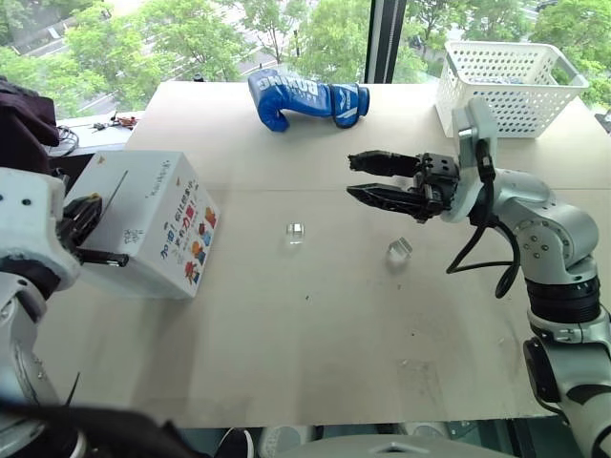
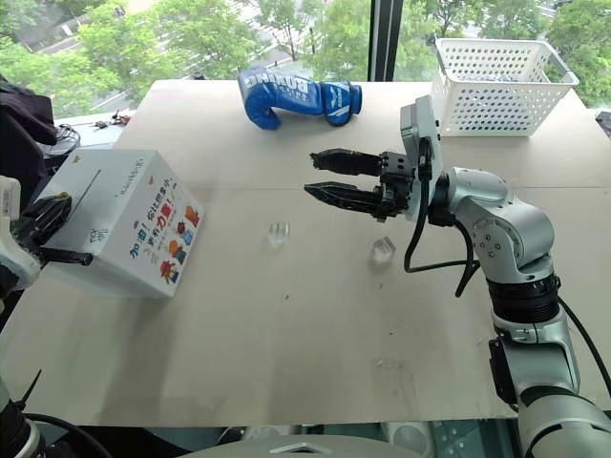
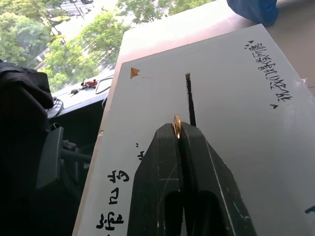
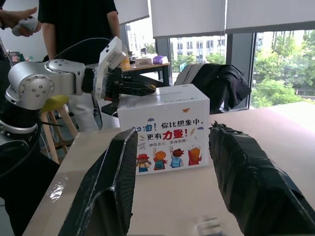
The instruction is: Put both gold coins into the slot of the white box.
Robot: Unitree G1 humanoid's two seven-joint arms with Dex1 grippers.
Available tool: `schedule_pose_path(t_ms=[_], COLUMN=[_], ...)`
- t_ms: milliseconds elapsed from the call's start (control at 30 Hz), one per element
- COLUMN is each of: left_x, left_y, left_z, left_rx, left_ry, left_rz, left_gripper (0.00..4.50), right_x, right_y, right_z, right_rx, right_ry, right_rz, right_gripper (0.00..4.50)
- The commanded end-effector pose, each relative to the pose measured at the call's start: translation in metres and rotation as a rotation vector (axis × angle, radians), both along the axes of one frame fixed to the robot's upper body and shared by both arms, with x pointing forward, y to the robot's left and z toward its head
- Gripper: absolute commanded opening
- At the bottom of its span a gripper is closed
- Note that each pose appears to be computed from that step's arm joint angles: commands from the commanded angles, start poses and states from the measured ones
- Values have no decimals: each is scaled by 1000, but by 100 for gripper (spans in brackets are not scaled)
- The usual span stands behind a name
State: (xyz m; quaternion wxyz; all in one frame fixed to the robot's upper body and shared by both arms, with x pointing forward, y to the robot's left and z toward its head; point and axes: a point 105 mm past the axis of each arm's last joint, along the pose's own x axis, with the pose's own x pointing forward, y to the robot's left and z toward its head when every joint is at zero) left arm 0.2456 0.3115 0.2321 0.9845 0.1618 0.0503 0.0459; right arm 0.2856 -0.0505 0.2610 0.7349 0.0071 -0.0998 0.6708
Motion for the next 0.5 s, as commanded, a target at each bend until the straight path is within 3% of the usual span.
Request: schedule_pose_path(t_ms=[33,500], left_x=[9,17], left_y=[-10,-23], left_z=[-12,-11], left_rx=[-67,-149], left_ry=[51,73], left_rz=[-47,-63], left_gripper=[4,4], right_x=[-8,-7], right_y=[2,1], right_z=[14,14], right_rx=[20,29], right_ry=[-60,-68], right_rz=[16,-6], right_gripper=[250,250])
